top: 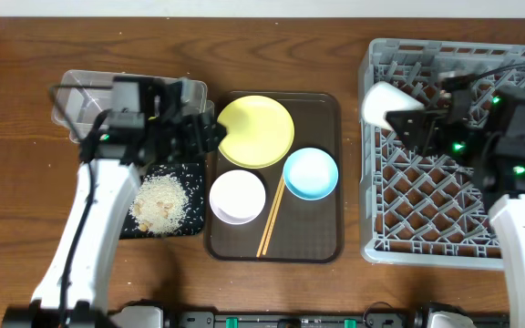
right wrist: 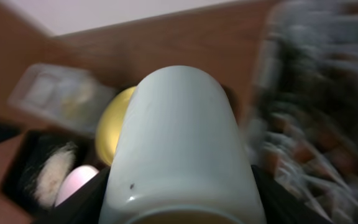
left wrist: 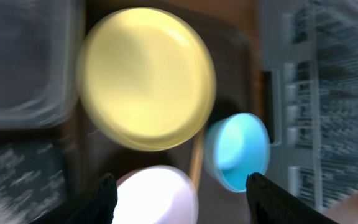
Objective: Sort waste into correct bins and load items into the dishwasher rack
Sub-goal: 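Place the white cup into the dish rack with the right gripper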
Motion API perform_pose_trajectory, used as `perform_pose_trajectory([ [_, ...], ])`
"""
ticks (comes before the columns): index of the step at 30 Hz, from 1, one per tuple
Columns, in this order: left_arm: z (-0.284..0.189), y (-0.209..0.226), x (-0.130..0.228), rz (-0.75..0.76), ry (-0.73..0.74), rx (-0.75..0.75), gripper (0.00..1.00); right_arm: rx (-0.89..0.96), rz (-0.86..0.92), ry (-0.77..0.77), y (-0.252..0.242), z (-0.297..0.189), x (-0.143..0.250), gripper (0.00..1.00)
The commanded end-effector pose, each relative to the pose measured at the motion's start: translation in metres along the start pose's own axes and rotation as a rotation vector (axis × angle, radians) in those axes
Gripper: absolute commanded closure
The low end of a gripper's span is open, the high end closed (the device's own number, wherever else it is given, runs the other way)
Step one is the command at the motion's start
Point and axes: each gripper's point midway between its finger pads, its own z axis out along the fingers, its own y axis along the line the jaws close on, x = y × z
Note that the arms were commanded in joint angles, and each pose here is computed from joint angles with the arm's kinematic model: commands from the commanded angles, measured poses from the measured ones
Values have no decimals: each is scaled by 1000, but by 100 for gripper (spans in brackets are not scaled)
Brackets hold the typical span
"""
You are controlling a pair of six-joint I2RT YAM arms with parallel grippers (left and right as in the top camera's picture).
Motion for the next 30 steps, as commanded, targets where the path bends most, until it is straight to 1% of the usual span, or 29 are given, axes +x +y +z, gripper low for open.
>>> perform_pose_trajectory([
  [1, -23, 37, 1, 18, -46, -214, 29, 364, 39, -1, -51, -34, -14, 81],
  [3, -35, 50, 7, -3, -44, -292, 26, 571, 82, 74, -76, -61, 1, 79],
  [5, -41, 54, 12, -14, -39, -314, 24, 738, 116, 129, -97, -85, 14, 79],
  [7, -44, 55, 14, -21, -34, -322, 23, 889, 170, 169, -116, -108, 29, 79],
  [9, -44, 55, 15, -23, -31, -322, 23, 981, 215, 207, -128, -124, 42, 79],
  [11, -44, 55, 15, -23, -31, -322, 23, 1002, 246, 245, -132, -132, 54, 75],
  [12, -44, 55, 15, -23, -31, -322, 23, 1010, 260, 262, -133, -136, 59, 74],
  [17, -44, 55, 15, -23, -31, -322, 23, 1035, 326, 311, -142, -143, 80, 74],
  [22, -44, 55, 15, -23, -31, -322, 23, 977, 364, 369, -144, -127, 105, 74],
  [27, -44, 55, 15, -24, -30, -322, 23, 974, 388, 422, -152, -115, 134, 76],
  [29, -44, 55, 15, -24, -30, -322, 23, 984, 406, 420, -157, -112, 142, 74],
  [30, -44, 55, 15, -24, -30, -322, 23, 989, 415, 413, -159, -110, 145, 71],
])
